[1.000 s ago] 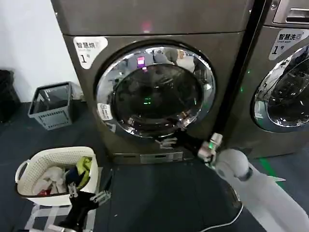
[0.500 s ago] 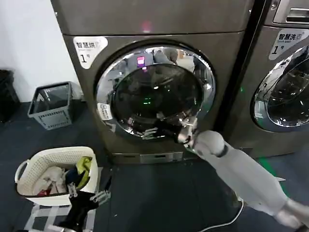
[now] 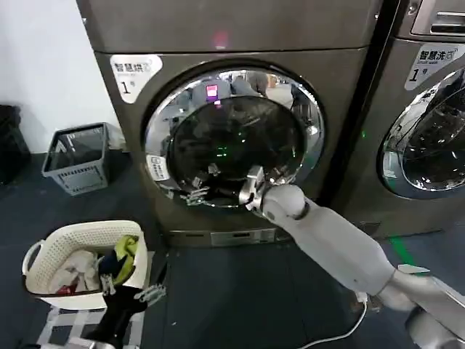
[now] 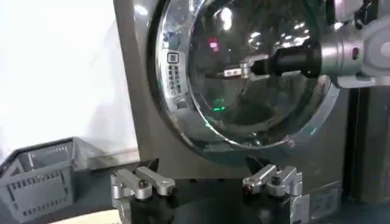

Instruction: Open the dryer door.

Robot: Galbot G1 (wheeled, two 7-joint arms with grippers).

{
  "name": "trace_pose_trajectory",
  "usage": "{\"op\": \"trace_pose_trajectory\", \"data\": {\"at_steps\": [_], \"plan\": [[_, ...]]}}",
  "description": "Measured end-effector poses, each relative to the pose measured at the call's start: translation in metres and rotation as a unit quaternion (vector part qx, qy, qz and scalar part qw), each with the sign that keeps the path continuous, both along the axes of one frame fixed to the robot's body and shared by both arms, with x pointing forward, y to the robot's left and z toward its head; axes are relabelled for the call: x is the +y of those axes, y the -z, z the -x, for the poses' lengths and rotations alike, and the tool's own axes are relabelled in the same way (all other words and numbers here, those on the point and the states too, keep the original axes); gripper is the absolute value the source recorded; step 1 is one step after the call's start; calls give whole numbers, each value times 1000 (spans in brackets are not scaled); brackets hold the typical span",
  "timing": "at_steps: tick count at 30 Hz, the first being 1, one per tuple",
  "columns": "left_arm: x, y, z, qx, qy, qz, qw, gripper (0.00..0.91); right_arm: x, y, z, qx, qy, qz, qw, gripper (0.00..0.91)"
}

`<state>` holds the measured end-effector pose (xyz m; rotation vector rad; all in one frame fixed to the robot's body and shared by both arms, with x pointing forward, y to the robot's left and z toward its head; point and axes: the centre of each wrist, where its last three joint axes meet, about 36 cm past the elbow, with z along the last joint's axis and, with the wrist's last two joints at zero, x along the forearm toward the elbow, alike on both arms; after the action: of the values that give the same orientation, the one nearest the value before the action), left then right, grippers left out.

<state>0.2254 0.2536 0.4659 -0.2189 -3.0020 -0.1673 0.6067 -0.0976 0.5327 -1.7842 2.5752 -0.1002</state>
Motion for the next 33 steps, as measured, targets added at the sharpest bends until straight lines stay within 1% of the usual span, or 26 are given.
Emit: {"op": "trace_pose_trajectory", "data": {"at_steps": [11, 21, 27, 33], "plan": [[1, -4, -1, -5, 0, 2, 1000, 907, 30, -1, -16, 7, -16, 4, 1000, 907], [2, -7, -2, -11, 1, 4, 1000, 907, 50, 6, -20, 23, -39, 8, 999, 907], [6, -9, -5, -14, -1, 6, 1000, 907, 56, 7, -24, 27, -47, 9, 998, 907], [15, -6, -14, -12, -4, 11, 1000, 907, 50, 8, -24, 34, -80, 21, 996, 907]]}}
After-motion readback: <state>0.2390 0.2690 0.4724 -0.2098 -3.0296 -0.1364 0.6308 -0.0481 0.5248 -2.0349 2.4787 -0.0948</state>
